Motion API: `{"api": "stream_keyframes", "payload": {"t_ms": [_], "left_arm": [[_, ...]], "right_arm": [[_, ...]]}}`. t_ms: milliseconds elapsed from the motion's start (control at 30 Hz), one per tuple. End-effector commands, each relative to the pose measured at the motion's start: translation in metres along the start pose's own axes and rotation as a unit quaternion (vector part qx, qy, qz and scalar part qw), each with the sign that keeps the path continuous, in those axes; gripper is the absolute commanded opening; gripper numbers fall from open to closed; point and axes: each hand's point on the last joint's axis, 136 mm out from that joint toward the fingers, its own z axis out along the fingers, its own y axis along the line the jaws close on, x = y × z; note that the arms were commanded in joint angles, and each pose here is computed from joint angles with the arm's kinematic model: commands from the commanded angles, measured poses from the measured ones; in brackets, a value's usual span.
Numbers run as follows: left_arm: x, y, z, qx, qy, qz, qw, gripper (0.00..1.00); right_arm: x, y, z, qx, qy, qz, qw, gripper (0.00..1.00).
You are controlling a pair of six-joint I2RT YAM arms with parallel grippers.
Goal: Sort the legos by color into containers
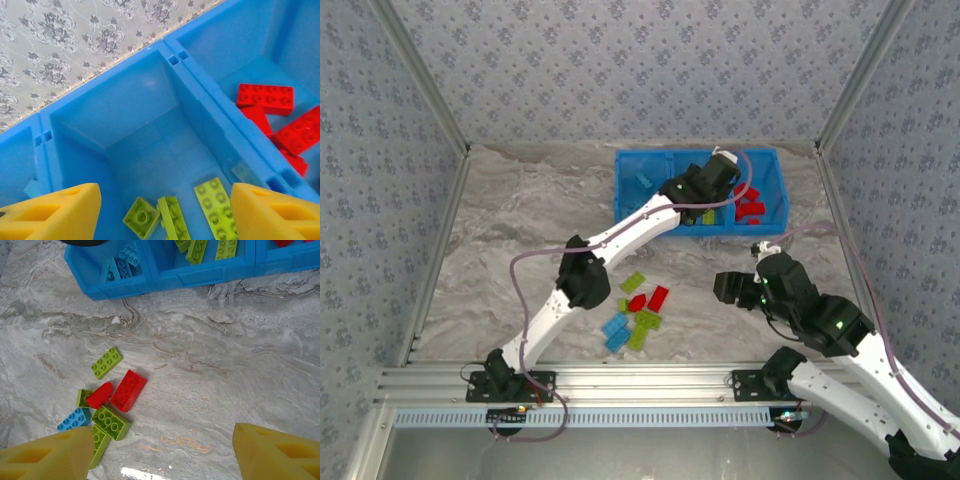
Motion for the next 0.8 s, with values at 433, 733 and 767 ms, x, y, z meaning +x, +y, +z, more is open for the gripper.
{"api": "stream_keyframes", "payload": {"t_ms": [433, 733, 767], "left_arm": [[0.122, 0.048, -0.292, 0.077, -0.067, 0.082, 0.991, 0.89], [0.242, 0.053, -0.320, 0.118, 0.039, 0.056, 0.991, 0.99], [0.251, 0.056, -0.319, 0.114, 0.052, 0.038, 0.991, 0.99]], "right_arm": [[0.056, 0.045, 0.076, 0.018, 0.141, 0.010, 0.990, 0.81], [0.085, 0.067, 0.144, 0.063, 0.180, 0.071, 0.979, 0.82], [0.089, 0.068, 0.149, 0.069, 0.185, 0.068, 0.978, 0.82]]}}
